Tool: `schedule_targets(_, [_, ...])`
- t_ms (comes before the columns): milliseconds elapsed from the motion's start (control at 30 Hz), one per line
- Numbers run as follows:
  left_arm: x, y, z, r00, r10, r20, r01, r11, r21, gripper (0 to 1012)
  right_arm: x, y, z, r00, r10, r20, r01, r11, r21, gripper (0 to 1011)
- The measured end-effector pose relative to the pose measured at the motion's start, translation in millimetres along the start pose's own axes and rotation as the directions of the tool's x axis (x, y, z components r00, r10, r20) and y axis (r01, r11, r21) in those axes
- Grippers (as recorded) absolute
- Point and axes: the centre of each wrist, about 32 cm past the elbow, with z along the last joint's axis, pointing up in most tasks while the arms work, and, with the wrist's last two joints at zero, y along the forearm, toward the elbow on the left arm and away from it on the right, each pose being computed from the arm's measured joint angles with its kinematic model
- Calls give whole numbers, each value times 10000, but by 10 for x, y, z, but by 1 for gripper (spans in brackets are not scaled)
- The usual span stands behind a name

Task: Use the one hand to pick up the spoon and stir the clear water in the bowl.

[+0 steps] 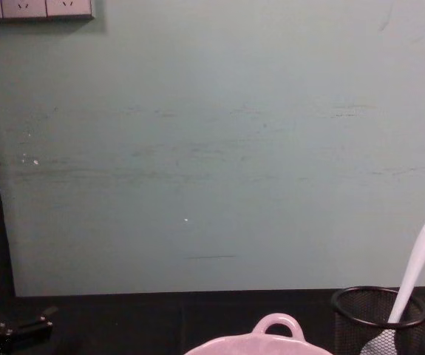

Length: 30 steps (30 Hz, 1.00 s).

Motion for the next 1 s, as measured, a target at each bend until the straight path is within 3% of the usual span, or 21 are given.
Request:
schedule_targets(233, [0,0,0,10000,0,0,0,10000,1,1005,-1,-62,9,9999,-125,43,125,9999,-84,1003])
schedule_targets(467, [0,0,0,10000,0,0,0,10000,1,1005,8,-244,75,9996,-242,-164,243,9997,55,1003])
schedule_targets(633, [0,0,0,10000,0,0,0,10000,1,1005,79,-328,168,9838,-127,-1789,202,9990,404,1002])
schedule_targets(667, [0,0,0,10000,0,0,0,10000,1,1005,111,-335,194,9694,5,-2456,121,9987,494,1003])
schedule_targets(733, [0,0,0,10000,0,1,0,10000,1,1005,144,-329,215,9467,228,-3214,-50,9984,563,1003])
schedule_targets(767, [0,0,0,10000,0,0,0,10000,1,1005,183,-311,235,9133,503,-4042,-264,9976,644,1002])
schedule_targets(800, [0,0,0,10000,1,1,-1,10000,1,1005,203,-296,239,8918,650,-4478,-383,9969,684,1002])
schedule_targets(867, [0,0,0,10000,1,0,-1,10000,1,1005,243,-263,235,8511,905,-5172,-626,9955,711,1002])
schedule_targets(900, [0,0,0,10000,1,0,-1,10000,1,1005,273,-221,229,8137,1093,-5709,-814,9939,742,1003])
schedule_targets(967, [0,0,0,10000,0,1,0,10000,0,1005,306,-165,215,7721,1285,-6224,-1025,9917,776,1002])
schedule_targets(1000, [0,0,0,10000,0,0,0,10000,1,1005,337,-103,202,7315,1510,-6649,-1238,9884,882,1002])
